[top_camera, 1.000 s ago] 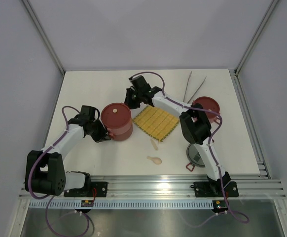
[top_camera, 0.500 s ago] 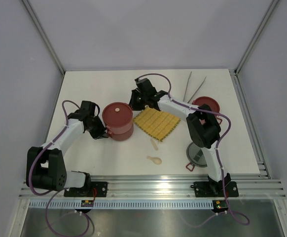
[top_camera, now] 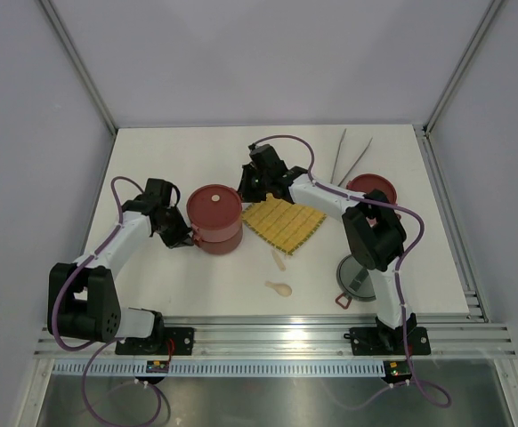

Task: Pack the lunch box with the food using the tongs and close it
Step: Close the fastener on the packing box.

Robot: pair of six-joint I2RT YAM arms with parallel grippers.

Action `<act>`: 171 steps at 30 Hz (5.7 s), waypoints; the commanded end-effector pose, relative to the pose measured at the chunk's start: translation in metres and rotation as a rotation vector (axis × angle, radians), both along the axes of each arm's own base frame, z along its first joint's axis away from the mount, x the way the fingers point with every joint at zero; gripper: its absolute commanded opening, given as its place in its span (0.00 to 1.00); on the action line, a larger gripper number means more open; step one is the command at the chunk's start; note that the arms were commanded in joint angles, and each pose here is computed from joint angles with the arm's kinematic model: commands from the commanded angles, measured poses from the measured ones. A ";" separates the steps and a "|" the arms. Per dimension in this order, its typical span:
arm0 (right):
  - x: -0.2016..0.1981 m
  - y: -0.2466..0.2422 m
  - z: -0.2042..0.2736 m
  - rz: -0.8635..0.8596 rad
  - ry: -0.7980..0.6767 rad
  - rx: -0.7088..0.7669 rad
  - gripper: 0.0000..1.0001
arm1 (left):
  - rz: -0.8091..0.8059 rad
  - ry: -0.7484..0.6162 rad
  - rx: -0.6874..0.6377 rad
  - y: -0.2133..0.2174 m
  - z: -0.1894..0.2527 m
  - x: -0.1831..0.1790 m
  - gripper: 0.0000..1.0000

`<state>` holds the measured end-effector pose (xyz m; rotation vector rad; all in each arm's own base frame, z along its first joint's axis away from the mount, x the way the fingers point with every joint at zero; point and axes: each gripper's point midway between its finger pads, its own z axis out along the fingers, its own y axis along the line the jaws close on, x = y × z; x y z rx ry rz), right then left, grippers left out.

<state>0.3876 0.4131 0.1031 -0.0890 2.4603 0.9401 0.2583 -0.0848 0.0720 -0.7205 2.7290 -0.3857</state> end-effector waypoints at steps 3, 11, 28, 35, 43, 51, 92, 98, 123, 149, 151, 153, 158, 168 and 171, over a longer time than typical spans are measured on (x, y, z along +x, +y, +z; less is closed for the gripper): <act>-0.051 0.025 0.025 0.126 0.064 0.056 0.09 | 0.006 -0.147 -0.009 -0.004 0.026 0.031 0.00; -0.046 0.025 0.040 0.119 0.024 0.051 0.09 | 0.011 -0.133 0.100 0.019 0.041 0.006 0.00; -0.040 0.021 0.051 0.105 -0.015 0.035 0.09 | 0.031 -0.234 0.181 0.037 0.084 -0.006 0.00; -0.031 0.006 0.044 0.065 -0.015 -0.013 0.09 | 0.013 -0.478 0.129 0.023 0.162 0.015 0.00; -0.003 -0.025 0.030 -0.007 -0.021 -0.108 0.09 | -0.146 -0.412 0.061 -0.033 0.148 0.030 0.00; 0.001 -0.032 0.005 0.041 0.020 -0.243 0.09 | -0.200 -0.264 0.062 -0.041 0.095 0.027 0.00; -0.052 0.011 0.030 0.194 0.053 -0.002 0.04 | -0.260 -0.102 0.047 -0.053 0.033 0.028 0.00; -0.021 -0.048 0.031 0.007 0.028 -0.047 0.04 | -0.276 -0.101 0.054 -0.053 0.032 0.029 0.00; -0.048 -0.034 0.007 0.057 0.085 -0.056 0.03 | -0.324 -0.129 0.035 -0.065 0.039 0.044 0.00; -0.052 -0.075 -0.001 -0.037 0.073 -0.133 0.02 | -0.244 -0.421 0.337 -0.008 0.168 0.072 0.02; -0.055 -0.075 -0.003 -0.033 0.074 -0.141 0.02 | -0.164 -0.379 0.311 0.018 0.151 0.079 0.00; -0.058 -0.075 -0.004 -0.030 0.072 -0.143 0.02 | -0.091 -0.344 0.235 0.039 0.126 0.086 0.00; -0.067 -0.070 -0.012 -0.013 0.077 -0.173 0.02 | -0.020 -0.210 0.173 0.053 0.066 0.110 0.00; -0.082 -0.057 -0.024 0.003 0.102 -0.205 0.02 | 0.078 -0.098 0.120 0.063 0.007 0.126 0.00; -0.078 -0.057 -0.022 -0.017 0.104 -0.213 0.02 | 0.107 -0.097 0.123 0.075 0.005 0.129 0.00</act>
